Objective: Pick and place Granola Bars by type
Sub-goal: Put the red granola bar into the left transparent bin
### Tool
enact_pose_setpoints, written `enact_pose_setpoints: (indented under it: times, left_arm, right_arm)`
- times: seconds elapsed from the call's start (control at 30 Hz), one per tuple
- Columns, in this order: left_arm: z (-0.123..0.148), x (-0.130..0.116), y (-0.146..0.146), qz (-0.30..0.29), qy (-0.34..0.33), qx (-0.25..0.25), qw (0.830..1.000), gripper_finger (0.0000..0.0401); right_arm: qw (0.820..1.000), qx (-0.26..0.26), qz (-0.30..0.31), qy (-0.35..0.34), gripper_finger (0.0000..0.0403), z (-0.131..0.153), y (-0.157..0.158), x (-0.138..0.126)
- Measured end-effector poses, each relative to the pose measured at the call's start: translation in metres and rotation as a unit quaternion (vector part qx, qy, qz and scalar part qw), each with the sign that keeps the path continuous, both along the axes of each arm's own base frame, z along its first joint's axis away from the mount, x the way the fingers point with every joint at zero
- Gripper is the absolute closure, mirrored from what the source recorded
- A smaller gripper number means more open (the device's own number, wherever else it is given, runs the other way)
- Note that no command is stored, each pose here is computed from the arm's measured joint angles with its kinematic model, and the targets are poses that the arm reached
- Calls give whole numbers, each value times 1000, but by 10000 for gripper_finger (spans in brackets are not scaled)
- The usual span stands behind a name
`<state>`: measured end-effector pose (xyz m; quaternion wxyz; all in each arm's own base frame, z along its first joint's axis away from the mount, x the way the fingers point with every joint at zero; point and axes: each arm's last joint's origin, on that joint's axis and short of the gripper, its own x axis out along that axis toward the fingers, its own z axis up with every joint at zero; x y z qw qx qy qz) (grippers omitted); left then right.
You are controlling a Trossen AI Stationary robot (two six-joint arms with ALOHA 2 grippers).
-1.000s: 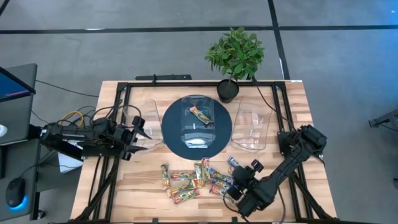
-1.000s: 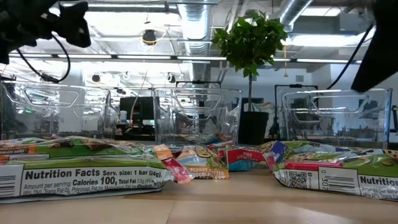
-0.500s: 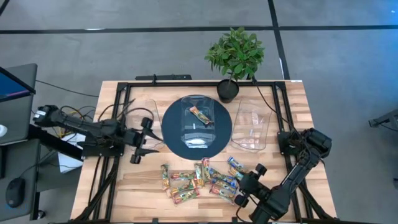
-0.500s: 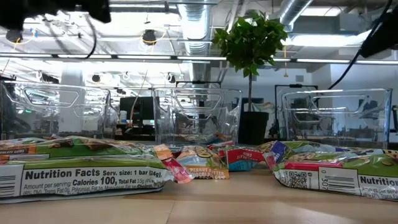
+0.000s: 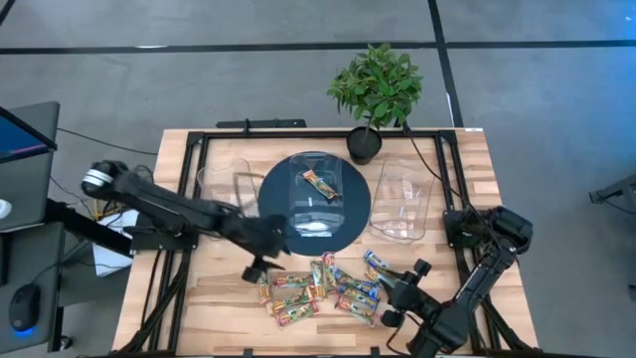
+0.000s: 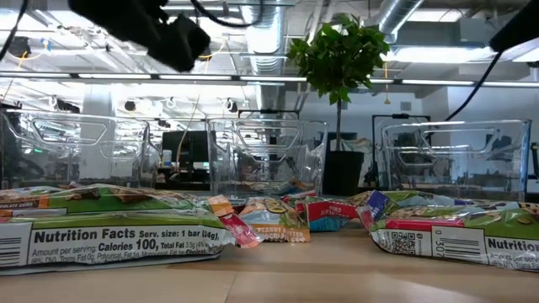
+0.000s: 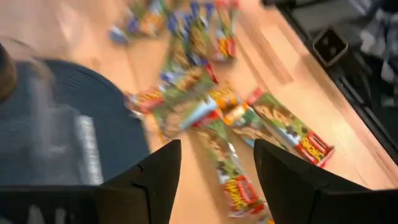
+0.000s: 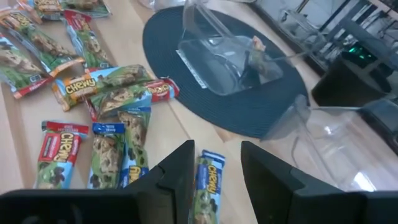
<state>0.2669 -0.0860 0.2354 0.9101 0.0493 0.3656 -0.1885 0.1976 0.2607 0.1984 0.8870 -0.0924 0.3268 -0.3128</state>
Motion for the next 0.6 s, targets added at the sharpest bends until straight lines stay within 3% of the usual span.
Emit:
enact_pose_setpoints:
  times: [0.13, 0.37, 0.6]
  left_arm:
    - [-19, 19, -22, -7, 44, 3, 999, 202]
    - [-57, 38, -43, 33, 145, 40, 988, 202]
    - [-64, 46, -54, 36, 161, 42, 985, 202]
  right_arm:
    - [1000, -3, 0, -16, 278, 3, 4, -15]
    - [998, -16, 32, -57, 278, 7, 13, -39]
    - [996, -14, 47, -75, 278, 8, 18, -46]
